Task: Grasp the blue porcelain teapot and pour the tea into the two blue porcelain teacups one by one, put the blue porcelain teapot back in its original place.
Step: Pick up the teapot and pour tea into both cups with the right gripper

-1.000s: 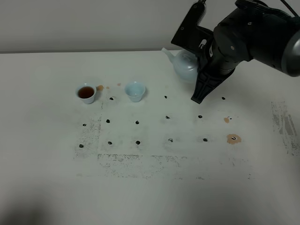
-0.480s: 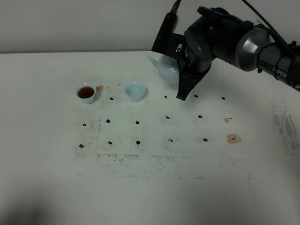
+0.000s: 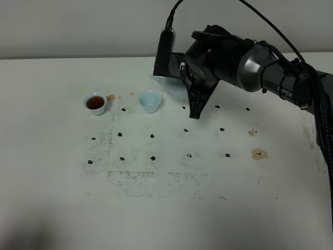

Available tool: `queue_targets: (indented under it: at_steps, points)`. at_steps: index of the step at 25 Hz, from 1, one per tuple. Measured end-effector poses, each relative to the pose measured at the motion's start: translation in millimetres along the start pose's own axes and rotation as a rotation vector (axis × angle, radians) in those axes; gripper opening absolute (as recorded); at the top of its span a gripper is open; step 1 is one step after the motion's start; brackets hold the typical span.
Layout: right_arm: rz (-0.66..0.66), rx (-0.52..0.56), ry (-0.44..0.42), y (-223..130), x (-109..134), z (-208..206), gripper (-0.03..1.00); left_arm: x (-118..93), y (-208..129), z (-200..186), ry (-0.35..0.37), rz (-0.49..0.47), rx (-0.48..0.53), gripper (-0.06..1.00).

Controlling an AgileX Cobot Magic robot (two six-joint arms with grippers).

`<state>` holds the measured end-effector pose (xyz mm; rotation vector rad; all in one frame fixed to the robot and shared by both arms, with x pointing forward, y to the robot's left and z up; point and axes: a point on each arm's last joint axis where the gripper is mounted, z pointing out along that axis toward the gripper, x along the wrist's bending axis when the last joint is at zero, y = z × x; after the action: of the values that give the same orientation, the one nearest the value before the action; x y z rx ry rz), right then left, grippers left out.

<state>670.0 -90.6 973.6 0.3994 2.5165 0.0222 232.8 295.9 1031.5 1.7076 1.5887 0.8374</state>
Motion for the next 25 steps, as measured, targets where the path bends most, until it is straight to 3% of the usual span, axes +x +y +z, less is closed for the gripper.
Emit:
queue_targets:
  at_steps: [12, 25]
  points:
    - [-0.105, 0.008, -0.06, 9, 5, -1, 0.08, 0, 0, 0, 0.0, 0.0, 0.0, 0.6]
    - [-0.233, 0.043, -0.044, 14, 19, 15, 0.08, 0, 0, 0, 0.0, 0.0, 0.0, 0.6]
